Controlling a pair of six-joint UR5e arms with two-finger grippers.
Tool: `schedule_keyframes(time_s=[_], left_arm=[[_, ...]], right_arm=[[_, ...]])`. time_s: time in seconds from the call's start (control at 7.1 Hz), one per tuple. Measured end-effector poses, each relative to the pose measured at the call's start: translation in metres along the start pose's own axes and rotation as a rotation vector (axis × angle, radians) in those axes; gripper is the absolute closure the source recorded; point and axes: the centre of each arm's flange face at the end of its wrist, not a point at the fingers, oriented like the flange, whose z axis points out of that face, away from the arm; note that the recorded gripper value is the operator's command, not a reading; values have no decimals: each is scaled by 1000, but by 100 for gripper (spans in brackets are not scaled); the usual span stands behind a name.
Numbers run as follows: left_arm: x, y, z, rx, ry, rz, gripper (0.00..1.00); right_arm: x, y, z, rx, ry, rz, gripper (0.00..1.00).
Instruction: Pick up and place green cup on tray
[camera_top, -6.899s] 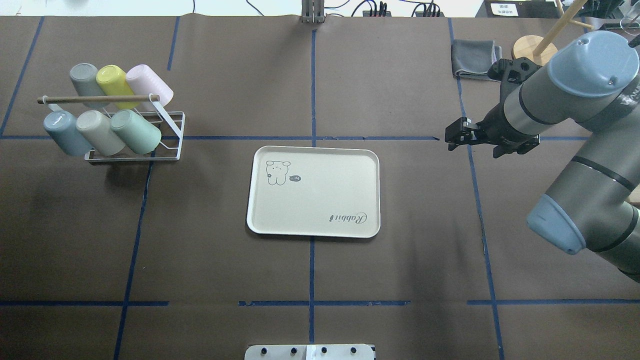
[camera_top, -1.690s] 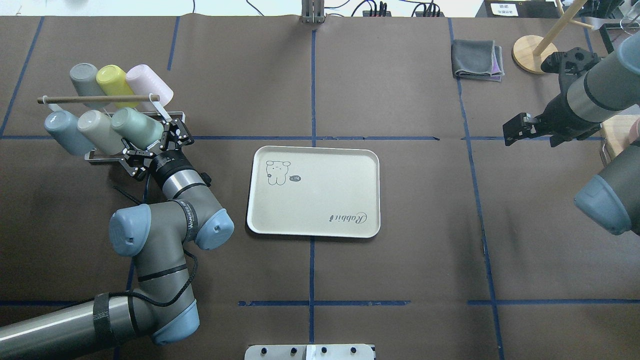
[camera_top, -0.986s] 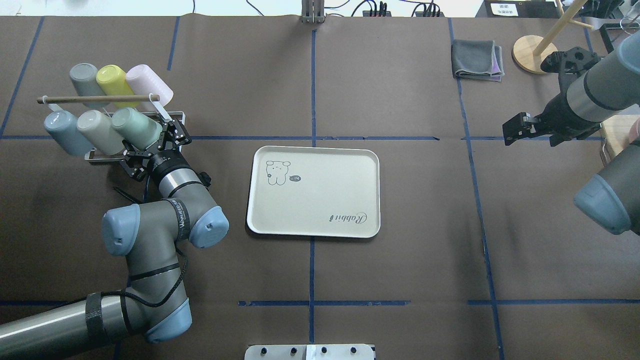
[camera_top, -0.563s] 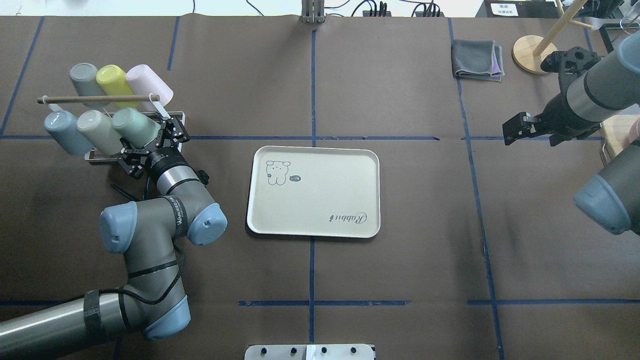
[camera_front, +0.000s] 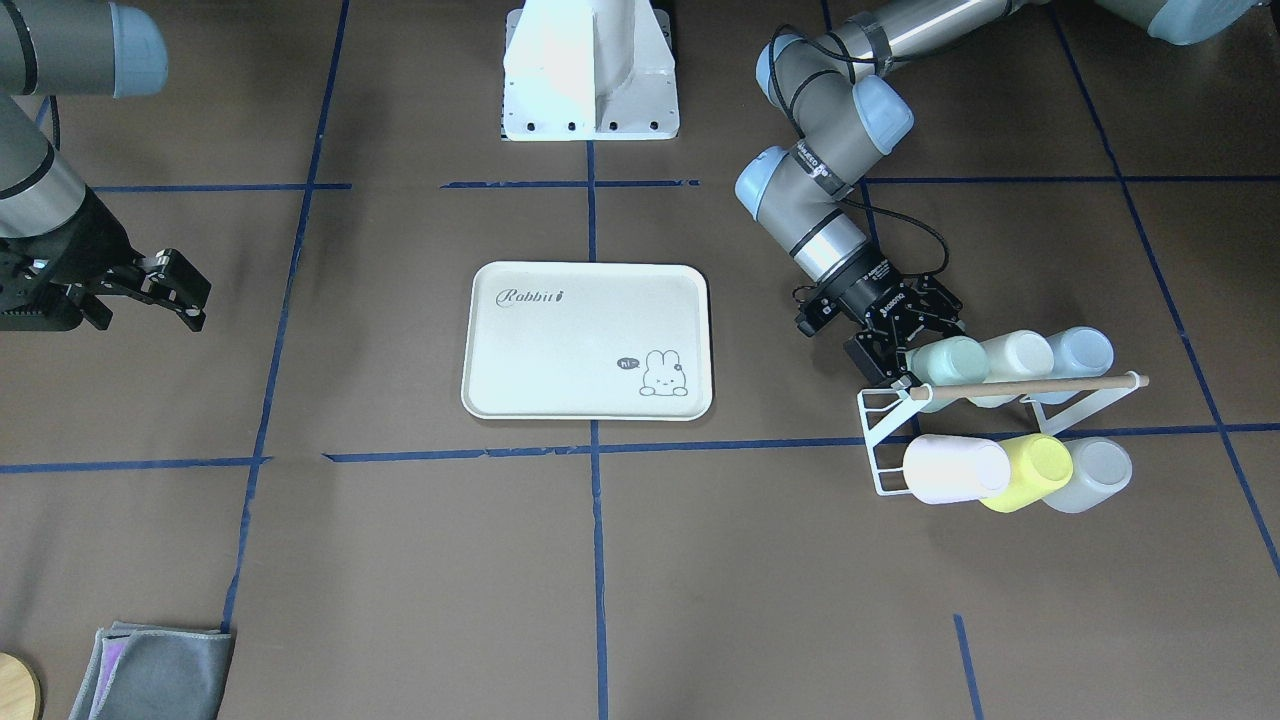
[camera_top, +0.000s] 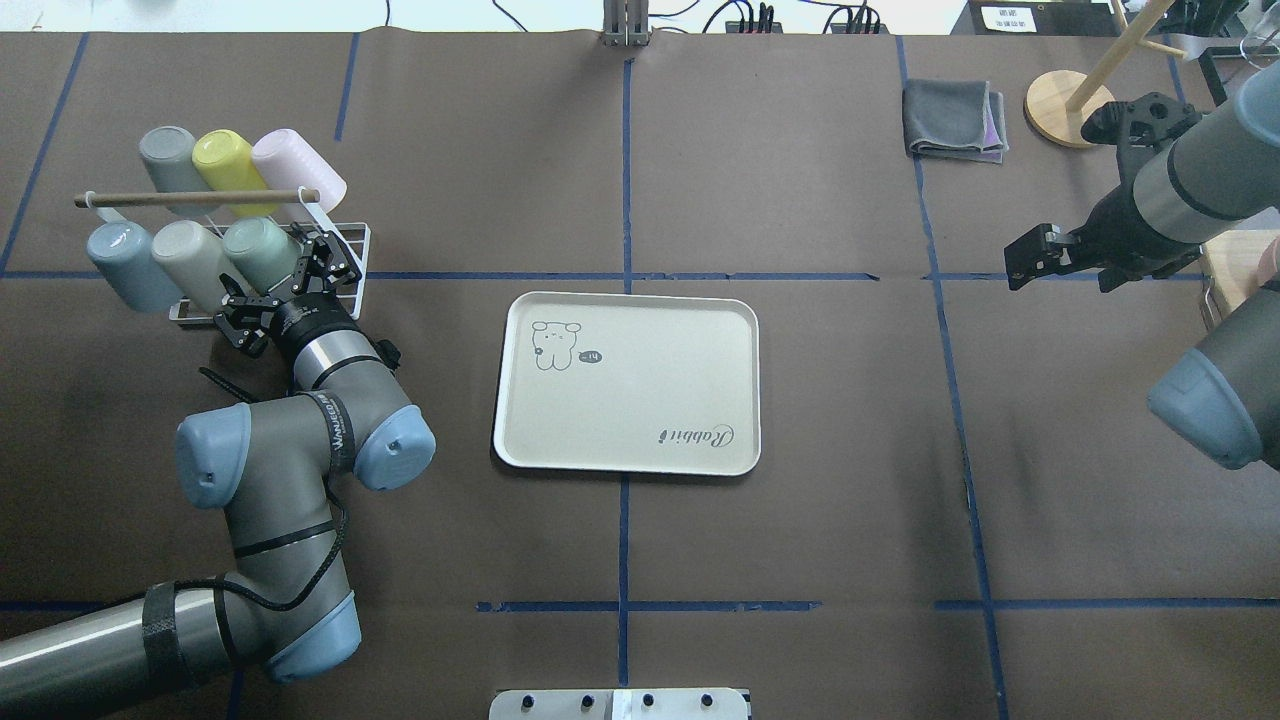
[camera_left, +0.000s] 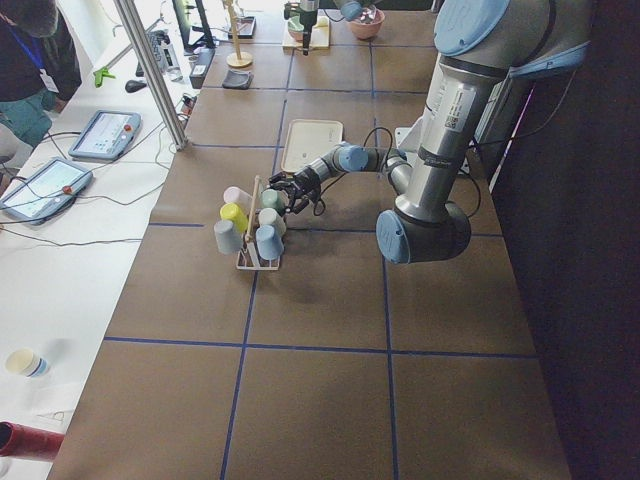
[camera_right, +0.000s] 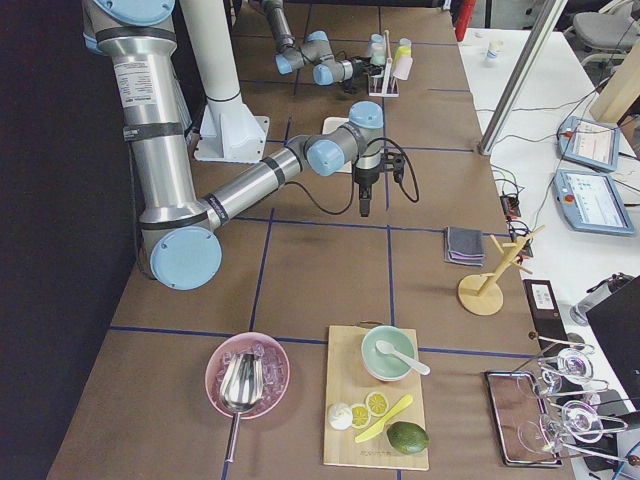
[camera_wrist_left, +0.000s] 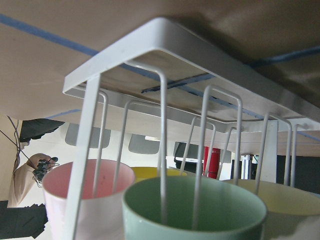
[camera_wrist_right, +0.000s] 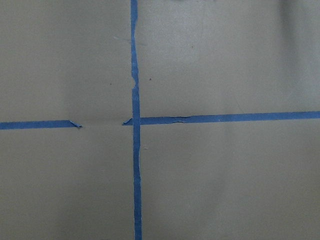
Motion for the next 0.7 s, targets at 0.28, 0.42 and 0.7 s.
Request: schedule_keyframes(time_s=[0.28,0.42,0.7], left_arm=[[2,-3,-2,2,-2,6,1],[2,-4,-3,3,-2,10,2],[1,-7,-3,2,-2,32,1]], right_arm=[[0,0,0,1,0,0,0],[0,0,0,0,1,1,0],[1,0,1,-1,2,1,0]])
